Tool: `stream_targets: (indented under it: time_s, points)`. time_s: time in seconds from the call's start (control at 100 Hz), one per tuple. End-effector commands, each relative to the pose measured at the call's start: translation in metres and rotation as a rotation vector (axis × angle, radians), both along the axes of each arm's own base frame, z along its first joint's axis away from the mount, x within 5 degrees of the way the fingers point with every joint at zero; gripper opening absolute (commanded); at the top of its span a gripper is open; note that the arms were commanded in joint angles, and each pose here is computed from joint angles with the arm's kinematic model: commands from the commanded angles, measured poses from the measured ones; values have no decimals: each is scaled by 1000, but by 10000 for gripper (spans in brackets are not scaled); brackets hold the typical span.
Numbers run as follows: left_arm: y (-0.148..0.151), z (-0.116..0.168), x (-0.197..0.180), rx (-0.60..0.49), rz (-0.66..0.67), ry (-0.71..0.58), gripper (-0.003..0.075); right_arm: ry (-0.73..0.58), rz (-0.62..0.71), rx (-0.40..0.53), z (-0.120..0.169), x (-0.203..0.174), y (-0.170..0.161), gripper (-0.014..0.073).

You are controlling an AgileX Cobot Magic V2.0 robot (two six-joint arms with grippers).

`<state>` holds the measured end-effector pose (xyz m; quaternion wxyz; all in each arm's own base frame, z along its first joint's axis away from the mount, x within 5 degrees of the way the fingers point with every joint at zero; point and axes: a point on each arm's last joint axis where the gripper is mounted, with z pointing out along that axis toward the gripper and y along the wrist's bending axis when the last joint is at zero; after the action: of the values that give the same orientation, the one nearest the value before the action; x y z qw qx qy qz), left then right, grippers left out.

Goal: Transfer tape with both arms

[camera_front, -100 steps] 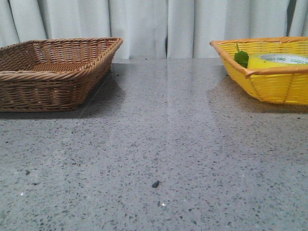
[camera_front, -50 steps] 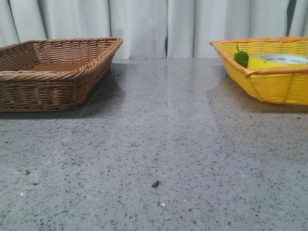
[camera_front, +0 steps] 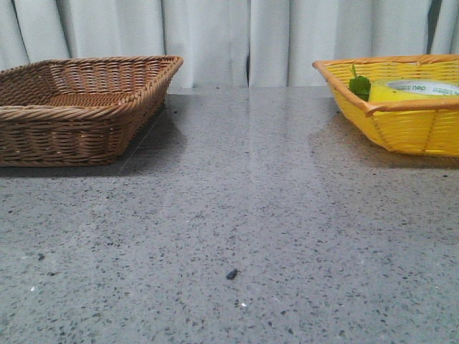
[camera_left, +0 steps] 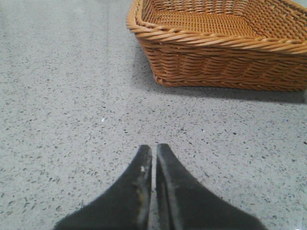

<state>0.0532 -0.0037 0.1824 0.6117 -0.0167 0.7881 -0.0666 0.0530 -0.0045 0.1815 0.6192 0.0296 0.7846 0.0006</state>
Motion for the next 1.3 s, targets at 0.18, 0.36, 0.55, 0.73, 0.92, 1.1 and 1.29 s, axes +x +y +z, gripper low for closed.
stream_targets:
  time_s: [0.18,0.36,0.55,0.73,0.92,1.1,1.29]
  points:
    - [0,2,0,-15,-3,-62,-21,-9,3,-14,-6,0,0,-66]
    - [0,2,0,-15,-3,-62,-21,-9,3,-14,-6,0,0,-66]
    - [0,2,0,-9,-3,-64,-21,-9,3,-14,-6,0,0,-66]
    - [0,3,0,-10,-4,-72,-21,-9,3,-14,-6,0,0,-66]
    - [-2,11,1,-97,-12,-148,-21,-8,2,-14,-6,0,0,-66]
    - [-5,18,1,-297,-13,-200,-21,-8,2,-14,-6,0,0,-66]
    - [-5,20,1,-382,-9,-217,-21,-7,2,-14,-6,0,0,-66]
